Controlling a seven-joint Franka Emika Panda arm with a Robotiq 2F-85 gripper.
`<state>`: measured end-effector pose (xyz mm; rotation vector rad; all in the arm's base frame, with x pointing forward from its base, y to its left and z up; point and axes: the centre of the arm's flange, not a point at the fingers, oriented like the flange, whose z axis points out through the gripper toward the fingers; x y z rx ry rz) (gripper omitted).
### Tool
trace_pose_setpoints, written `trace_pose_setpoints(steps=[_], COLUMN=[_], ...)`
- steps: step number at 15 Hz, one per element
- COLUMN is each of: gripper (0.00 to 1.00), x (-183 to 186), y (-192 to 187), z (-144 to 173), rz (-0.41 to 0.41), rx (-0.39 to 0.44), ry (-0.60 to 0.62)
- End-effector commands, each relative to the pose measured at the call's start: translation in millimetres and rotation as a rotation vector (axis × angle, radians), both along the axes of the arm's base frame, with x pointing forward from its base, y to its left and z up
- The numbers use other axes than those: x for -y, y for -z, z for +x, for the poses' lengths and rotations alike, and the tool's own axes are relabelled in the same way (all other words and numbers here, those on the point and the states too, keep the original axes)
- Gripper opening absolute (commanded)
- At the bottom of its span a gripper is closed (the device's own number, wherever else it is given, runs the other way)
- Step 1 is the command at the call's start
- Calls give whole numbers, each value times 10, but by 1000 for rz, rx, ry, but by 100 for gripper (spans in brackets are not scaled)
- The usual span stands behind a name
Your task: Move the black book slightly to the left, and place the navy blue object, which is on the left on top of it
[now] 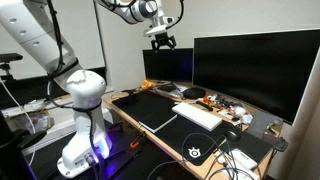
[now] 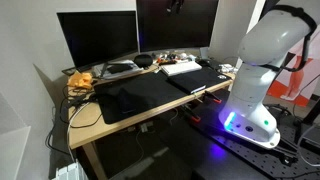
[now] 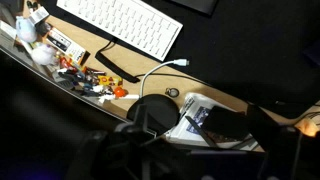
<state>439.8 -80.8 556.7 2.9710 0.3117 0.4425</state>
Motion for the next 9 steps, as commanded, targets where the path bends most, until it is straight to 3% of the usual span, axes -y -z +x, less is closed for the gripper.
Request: trace_pose_setpoints(steps=[1,4,9], gripper=[100,100,100], x=[0,0,-111], y=[0,0,465], z=[0,0,-94], rz=[0,0,-1], rx=[0,0,-33], ry=[0,0,36])
